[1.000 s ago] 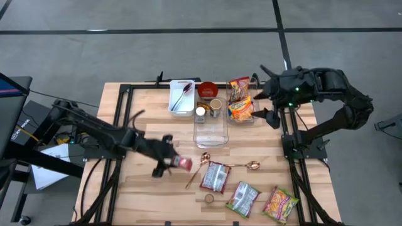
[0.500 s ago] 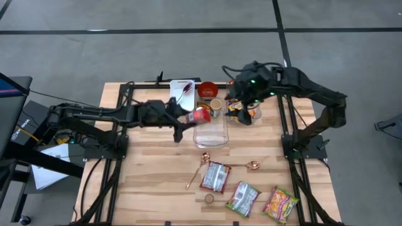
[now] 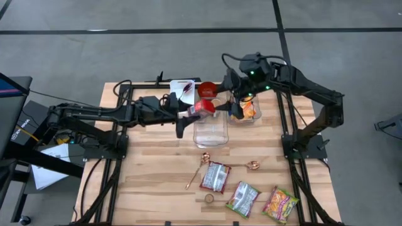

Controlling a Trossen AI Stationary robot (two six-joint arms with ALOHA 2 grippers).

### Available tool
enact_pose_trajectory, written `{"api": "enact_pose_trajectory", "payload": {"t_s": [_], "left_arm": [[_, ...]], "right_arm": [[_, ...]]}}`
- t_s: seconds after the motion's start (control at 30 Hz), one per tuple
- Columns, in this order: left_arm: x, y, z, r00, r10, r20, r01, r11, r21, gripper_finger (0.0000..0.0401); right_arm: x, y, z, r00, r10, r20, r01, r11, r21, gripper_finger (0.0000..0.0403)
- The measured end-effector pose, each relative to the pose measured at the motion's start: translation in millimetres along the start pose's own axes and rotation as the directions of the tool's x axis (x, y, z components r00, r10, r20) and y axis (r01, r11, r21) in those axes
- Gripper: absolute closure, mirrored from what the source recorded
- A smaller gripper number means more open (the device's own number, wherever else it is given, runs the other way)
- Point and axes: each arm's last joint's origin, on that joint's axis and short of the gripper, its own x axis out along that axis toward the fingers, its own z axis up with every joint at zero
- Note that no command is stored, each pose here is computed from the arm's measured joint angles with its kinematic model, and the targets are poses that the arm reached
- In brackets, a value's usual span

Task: Pick & Place Food Item
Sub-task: Put the red spice can into the left transparent bin

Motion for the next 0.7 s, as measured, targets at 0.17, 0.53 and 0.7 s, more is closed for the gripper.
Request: {"api": "enact_pose_trajectory", "payload": {"t_s": [0.17, 0.53, 0.7], "left_arm": [[0.0, -0.3, 1.9, 1.0, -0.002, 0.02, 0.002, 1.0, -0.004, 0.0188], [-0.3, -1.9, 0.0, 1.0, 0.0, 0.008, 0.0, 1.0, -0.018, 0.0188], [-0.3, -1.6, 0.4, 1.0, 0.003, 0.012, -0.003, 1.0, -0.022, 0.0188]], "right_arm": [[21.2, 4.3, -1.9, 0.997, 0.068, -0.034, -0.069, 0.997, -0.022, 0.0088], [38.8, 4.3, 3.4, 0.997, 0.072, 0.011, -0.072, 0.997, -0.039, 0.0088], [37.0, -1.6, 3.1, 0.998, 0.062, 0.016, -0.061, 0.998, -0.027, 0.0088]]}}
